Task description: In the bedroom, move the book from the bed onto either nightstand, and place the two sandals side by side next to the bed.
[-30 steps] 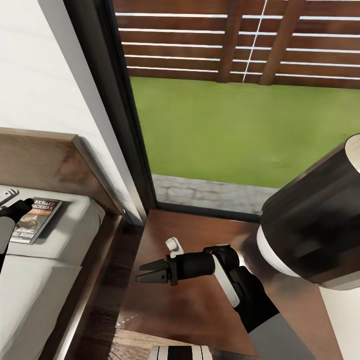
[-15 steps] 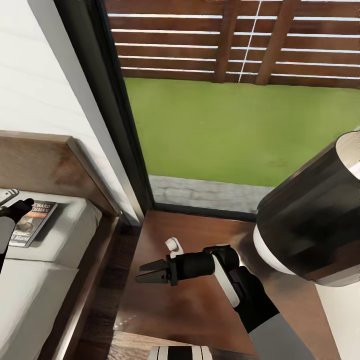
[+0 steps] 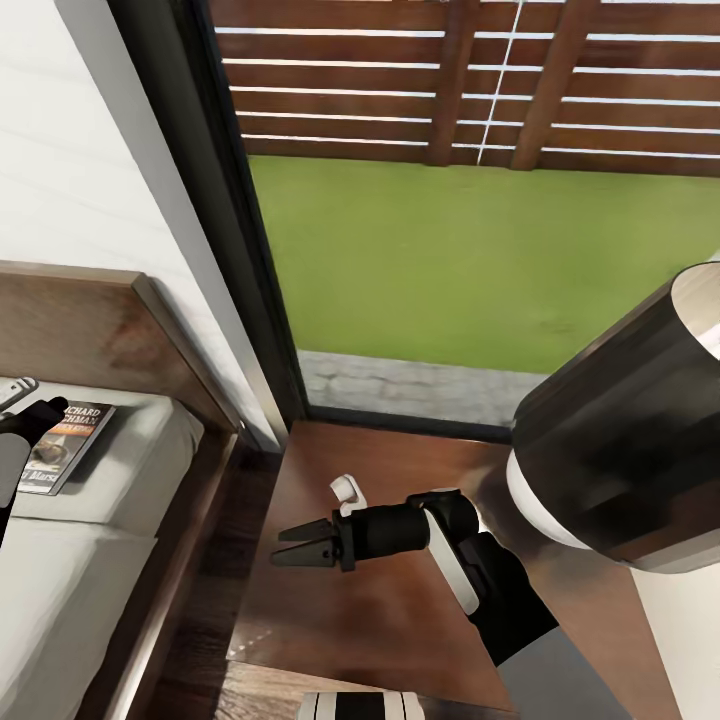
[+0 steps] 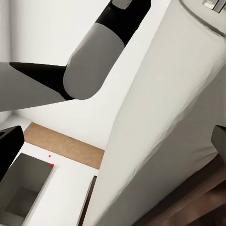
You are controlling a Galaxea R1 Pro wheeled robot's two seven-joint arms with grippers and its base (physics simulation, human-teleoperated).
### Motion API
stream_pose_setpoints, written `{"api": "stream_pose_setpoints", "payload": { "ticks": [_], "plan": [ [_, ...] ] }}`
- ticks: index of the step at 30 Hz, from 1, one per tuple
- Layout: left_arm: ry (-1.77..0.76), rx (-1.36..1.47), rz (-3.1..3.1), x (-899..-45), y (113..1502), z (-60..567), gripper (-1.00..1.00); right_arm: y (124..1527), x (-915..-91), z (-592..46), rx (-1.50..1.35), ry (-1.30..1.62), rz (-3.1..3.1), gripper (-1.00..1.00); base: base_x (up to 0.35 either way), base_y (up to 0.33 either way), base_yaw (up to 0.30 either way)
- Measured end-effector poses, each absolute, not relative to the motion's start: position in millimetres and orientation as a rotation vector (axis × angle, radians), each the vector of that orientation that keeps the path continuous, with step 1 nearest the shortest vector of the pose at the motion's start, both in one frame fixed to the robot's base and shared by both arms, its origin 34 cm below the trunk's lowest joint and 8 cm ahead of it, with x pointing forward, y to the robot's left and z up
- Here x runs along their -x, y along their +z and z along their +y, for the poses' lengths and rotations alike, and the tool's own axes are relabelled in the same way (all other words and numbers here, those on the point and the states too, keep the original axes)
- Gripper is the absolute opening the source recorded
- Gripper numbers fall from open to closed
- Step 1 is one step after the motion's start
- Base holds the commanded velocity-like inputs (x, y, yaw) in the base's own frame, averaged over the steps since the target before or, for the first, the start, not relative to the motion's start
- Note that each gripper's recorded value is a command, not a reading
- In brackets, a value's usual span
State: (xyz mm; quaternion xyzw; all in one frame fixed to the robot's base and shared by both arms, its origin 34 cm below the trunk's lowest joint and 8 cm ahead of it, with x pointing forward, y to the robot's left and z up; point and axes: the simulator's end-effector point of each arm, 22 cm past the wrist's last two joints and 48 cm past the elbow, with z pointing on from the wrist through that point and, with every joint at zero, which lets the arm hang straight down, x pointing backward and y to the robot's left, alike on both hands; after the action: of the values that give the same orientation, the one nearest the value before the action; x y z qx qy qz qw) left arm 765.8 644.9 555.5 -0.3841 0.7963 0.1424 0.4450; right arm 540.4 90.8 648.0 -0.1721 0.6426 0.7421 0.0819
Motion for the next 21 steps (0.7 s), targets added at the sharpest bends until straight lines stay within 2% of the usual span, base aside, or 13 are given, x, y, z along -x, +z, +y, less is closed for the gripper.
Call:
{"api": "stream_pose_setpoints", "payload": {
  "ticks": [5,12,21],
  "plan": [
    [0.353,0.952,1.974,-765.7,555.3,644.9,1.00,648.1,-540.4,90.9,0.514,2.217,1.920,1.00,0.000,0.000,0.011],
    [0.352,0.951,1.973,-765.8,555.5,644.9,1.00,647.9,-539.9,91.0,0.516,2.218,1.921,1.00,0.000,0.000,0.166],
    [0.352,0.951,1.974,-765.9,555.4,644.8,1.00,647.9,-539.9,90.9,0.516,2.217,1.921,1.00,0.000,0.000,0.012]
  ]
}}
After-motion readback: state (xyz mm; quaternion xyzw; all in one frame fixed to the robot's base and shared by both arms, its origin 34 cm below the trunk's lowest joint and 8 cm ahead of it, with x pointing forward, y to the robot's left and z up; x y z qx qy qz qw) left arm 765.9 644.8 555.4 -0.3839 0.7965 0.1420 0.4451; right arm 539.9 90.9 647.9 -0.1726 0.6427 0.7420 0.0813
